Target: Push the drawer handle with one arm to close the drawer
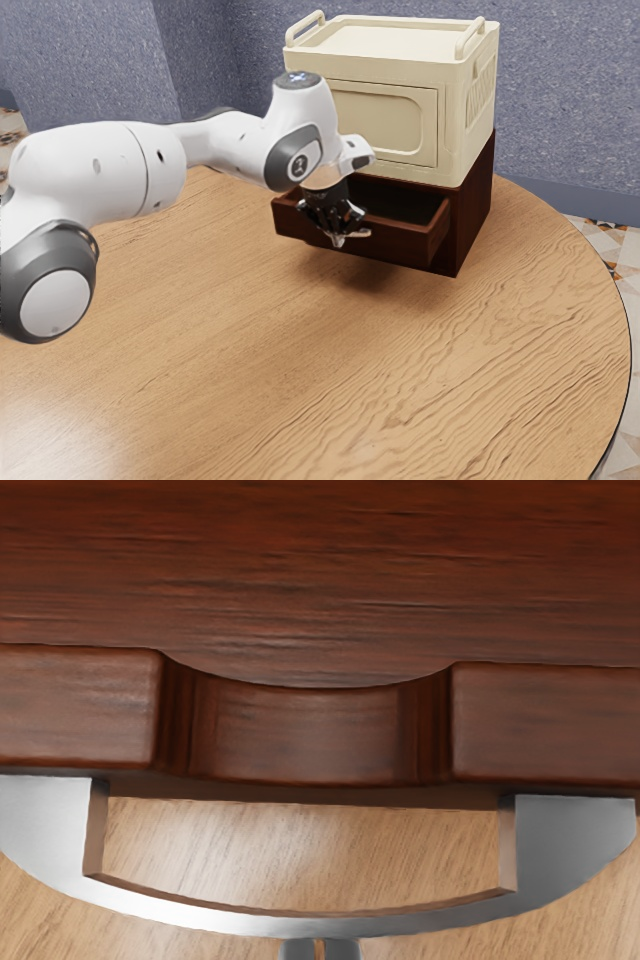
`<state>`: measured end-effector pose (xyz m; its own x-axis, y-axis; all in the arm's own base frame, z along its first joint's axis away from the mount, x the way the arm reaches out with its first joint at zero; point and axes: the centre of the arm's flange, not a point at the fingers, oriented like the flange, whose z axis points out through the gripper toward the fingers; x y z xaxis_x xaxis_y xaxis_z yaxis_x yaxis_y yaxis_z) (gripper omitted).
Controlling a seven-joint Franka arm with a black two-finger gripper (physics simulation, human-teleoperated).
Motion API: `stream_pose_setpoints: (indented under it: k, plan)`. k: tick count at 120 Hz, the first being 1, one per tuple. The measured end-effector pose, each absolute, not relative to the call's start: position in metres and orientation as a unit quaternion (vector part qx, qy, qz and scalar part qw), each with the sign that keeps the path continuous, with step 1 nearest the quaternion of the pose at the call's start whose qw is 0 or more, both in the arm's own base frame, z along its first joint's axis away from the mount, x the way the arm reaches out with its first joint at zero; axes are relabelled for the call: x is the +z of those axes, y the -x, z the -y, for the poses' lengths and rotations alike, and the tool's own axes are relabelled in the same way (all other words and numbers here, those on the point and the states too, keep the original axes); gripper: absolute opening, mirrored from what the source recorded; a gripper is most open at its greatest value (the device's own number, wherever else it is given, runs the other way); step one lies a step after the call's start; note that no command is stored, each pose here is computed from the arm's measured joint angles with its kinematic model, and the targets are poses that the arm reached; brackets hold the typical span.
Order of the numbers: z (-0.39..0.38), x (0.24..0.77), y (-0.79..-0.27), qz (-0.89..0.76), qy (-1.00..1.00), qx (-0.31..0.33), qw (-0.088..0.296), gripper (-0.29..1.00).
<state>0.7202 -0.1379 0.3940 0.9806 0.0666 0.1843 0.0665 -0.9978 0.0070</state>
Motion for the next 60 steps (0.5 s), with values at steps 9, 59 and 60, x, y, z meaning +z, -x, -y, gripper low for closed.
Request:
stream_pose_setpoints:
  k: [9, 59, 60]
  plan:
    - [0.139, 0.392, -0.725, -0.027, -0.995, 0.096, -0.005, -0.08]
    - [0.131, 0.390, -0.755, -0.019, -0.991, 0.133, -0.002, -0.08]
    - [0.130, 0.390, -0.755, -0.019, -0.991, 0.134, -0.002, -0.08]
